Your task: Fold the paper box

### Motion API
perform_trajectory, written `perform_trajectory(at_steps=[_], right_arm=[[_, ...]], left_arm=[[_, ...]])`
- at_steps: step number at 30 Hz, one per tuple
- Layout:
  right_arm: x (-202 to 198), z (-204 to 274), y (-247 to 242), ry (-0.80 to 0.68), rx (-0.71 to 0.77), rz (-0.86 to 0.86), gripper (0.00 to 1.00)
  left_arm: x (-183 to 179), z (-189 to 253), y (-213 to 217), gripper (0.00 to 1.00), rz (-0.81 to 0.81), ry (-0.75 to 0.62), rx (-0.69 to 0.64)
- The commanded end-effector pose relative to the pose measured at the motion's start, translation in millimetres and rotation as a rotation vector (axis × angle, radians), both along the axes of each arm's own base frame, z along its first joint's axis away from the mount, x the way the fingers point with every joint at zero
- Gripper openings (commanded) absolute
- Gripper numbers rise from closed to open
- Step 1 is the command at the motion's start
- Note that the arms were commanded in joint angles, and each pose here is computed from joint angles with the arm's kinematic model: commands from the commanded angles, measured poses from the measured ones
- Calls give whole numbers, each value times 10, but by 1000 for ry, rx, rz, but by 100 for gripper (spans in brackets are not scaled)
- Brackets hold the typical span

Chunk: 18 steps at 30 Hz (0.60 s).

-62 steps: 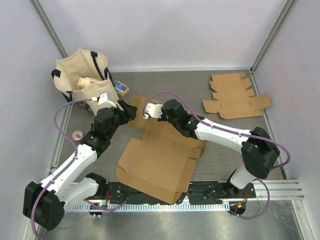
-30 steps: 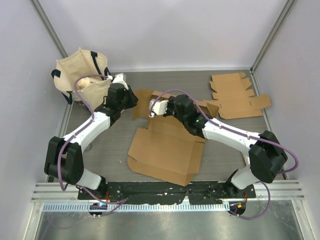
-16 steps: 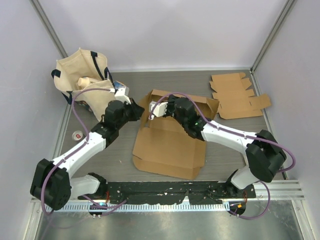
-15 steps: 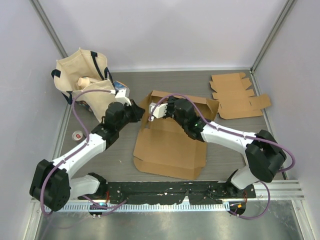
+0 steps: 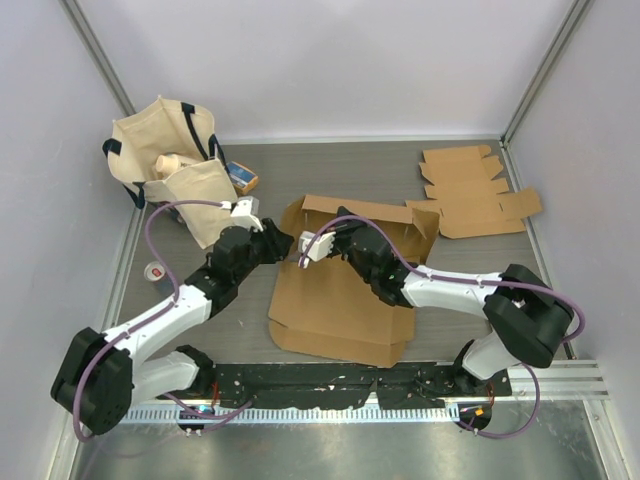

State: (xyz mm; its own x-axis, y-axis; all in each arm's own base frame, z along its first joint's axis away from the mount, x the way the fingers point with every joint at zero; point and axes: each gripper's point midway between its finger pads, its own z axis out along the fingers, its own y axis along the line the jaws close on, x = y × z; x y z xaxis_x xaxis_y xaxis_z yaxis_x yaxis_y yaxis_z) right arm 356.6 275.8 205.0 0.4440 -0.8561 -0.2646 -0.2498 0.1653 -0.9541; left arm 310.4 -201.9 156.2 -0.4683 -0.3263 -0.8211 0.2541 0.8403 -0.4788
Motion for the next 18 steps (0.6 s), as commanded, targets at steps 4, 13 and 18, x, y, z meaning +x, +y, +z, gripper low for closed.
perform_trajectory(at_steps=[4, 13, 18], right_arm=[[-64, 241, -4, -32, 81, 16, 5], [-66, 266, 116, 3, 91, 62, 4], [-55, 240, 121, 35, 88, 72, 5]], left_arm=[[16, 425, 153, 72, 47, -99, 39], [359, 511, -2, 84, 14, -110, 196], [424, 749, -24, 64, 23, -168, 210]])
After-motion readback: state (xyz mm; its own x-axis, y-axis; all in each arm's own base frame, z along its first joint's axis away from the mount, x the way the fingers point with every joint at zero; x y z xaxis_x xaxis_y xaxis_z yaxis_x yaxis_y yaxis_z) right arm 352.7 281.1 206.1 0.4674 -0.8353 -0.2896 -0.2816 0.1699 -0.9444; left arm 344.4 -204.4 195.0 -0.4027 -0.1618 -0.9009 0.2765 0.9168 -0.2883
